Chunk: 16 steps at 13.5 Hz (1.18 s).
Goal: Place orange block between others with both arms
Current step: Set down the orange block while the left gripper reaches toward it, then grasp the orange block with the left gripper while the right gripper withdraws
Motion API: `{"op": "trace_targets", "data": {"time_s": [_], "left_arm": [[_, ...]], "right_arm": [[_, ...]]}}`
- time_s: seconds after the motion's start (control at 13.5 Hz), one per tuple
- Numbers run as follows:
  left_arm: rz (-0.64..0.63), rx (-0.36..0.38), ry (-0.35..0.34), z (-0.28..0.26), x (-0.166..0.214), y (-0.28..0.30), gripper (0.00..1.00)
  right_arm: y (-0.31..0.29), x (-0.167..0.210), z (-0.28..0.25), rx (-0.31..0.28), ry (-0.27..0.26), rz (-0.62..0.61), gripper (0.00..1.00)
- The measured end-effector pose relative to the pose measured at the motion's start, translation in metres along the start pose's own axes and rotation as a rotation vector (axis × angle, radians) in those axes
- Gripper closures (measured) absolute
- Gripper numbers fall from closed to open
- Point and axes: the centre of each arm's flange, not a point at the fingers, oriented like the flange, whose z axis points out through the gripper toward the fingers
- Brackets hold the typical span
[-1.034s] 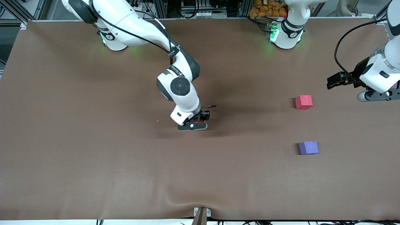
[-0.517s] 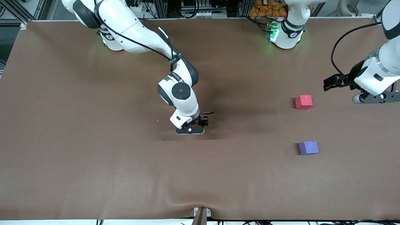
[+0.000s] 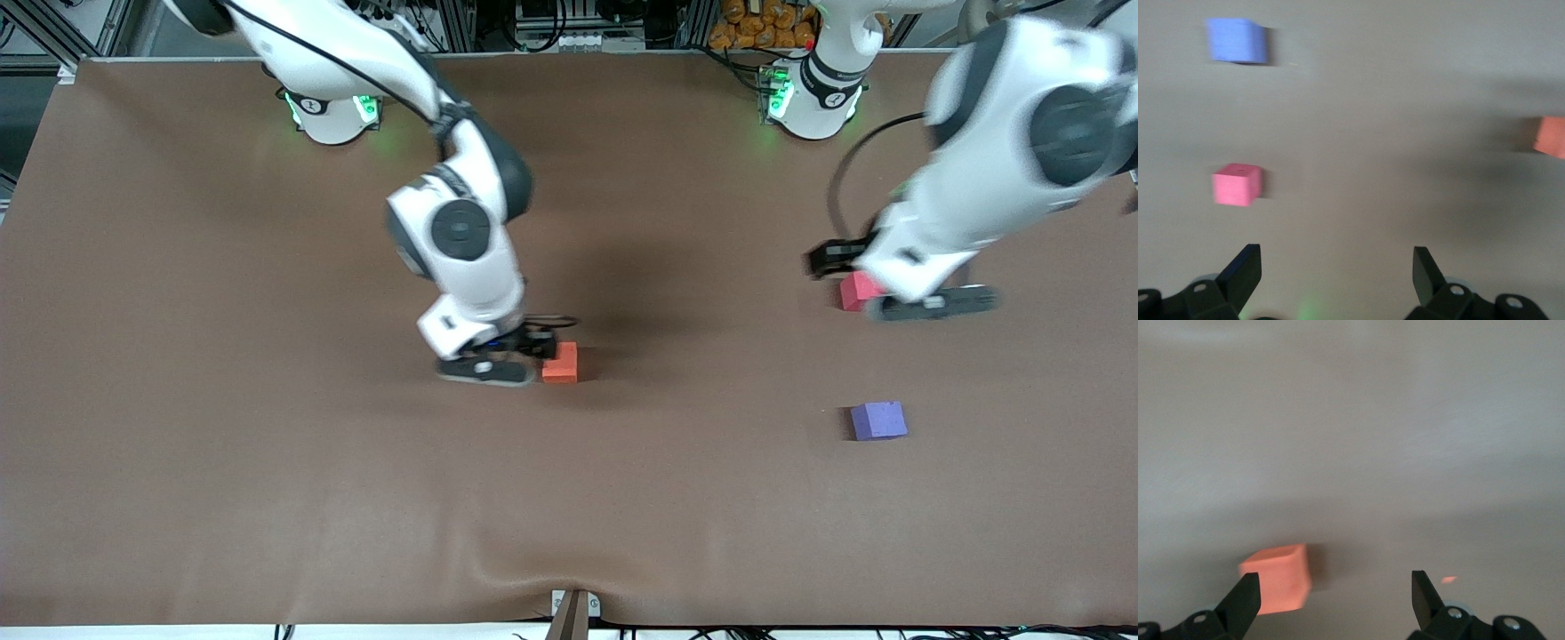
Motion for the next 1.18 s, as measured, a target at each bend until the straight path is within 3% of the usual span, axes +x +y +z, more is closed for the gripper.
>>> {"op": "trace_targets", "data": {"time_s": [0.22, 0.44, 0.67, 0.96, 1.18], "left_arm": [[0.025, -0.014, 0.014, 0.033, 0.004, 0.091, 0.00], [0.010, -0.005, 0.067, 0.080, 0.000, 0.184, 0.00], [0.008, -0.020, 0.132, 0.136, -0.005, 0.255, 0.00], [-0.043, -0.039, 0.178, 0.196, -0.011, 0.314, 0.00], [-0.042, -0.063, 0.191, 0.222, 0.001, 0.329, 0.00]], "right_arm": [[0.104, 0.055, -0.002, -0.043, -0.022, -0.006, 0.00], [0.214, 0.081, -0.006, -0.070, -0.055, -0.070, 0.00], [0.286, 0.070, -0.039, -0.078, -0.060, -0.126, 0.00], [0.286, 0.019, -0.111, -0.098, -0.109, -0.219, 0.00], [0.311, 0.024, -0.155, -0.097, -0.120, -0.384, 0.00]]}}
